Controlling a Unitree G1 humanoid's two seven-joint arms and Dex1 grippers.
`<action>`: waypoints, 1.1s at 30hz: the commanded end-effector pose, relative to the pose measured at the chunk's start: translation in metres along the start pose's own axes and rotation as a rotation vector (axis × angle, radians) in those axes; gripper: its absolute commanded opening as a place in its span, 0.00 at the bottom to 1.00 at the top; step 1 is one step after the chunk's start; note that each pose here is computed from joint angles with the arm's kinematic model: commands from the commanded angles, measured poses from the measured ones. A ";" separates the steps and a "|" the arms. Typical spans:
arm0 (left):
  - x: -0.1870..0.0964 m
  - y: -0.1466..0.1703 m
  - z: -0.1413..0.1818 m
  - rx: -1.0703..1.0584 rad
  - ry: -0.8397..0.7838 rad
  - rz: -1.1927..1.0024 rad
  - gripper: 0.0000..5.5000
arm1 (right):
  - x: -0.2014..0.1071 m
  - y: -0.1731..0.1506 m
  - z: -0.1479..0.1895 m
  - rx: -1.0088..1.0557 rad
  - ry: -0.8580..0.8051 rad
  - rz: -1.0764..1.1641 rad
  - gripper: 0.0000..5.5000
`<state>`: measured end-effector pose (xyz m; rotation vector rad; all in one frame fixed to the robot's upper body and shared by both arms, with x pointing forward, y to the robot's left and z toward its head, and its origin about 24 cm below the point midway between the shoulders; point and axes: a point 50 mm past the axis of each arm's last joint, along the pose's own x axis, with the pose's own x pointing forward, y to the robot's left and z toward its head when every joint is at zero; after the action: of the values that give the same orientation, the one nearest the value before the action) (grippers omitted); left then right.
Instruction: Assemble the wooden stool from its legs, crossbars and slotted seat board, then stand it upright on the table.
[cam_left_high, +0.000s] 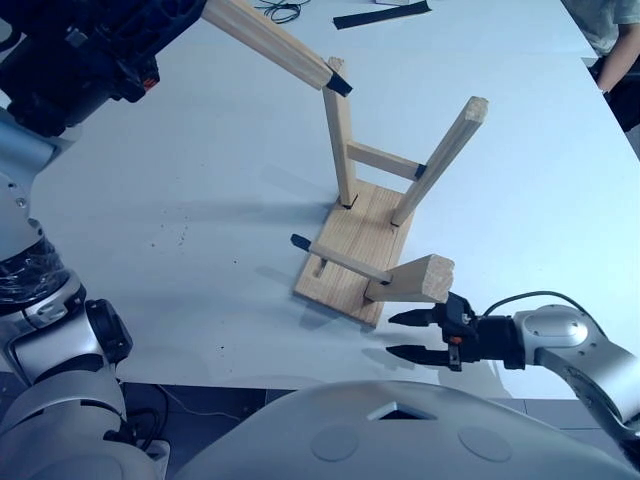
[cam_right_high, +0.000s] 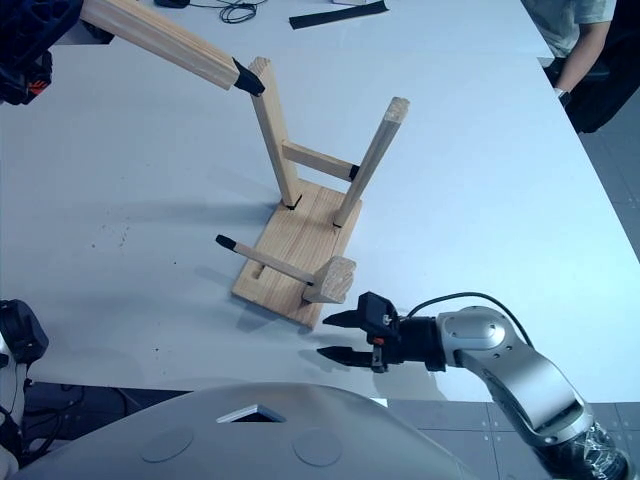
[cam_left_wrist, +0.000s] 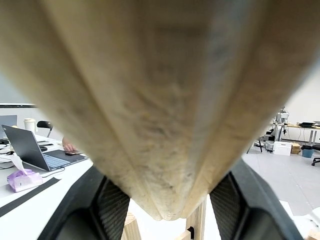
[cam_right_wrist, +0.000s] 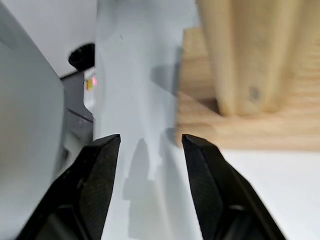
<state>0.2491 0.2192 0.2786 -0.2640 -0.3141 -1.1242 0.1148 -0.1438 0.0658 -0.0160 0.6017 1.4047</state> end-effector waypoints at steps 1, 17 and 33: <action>0.000 0.001 0.004 0.006 0.020 -0.017 0.37 | 0.012 0.005 0.004 0.026 -0.038 0.001 0.41; -0.004 0.003 0.005 -0.002 0.032 -0.006 0.37 | 0.019 -0.025 0.003 0.053 -0.127 -0.310 0.41; -0.043 -0.034 -0.025 -0.053 0.339 -0.084 0.37 | -0.022 -0.026 0.010 0.023 -0.121 -0.354 0.41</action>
<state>0.2167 0.2332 0.2470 -0.1596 -0.0594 -1.2033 0.1461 -0.1559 0.0643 -0.0010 0.4880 1.0154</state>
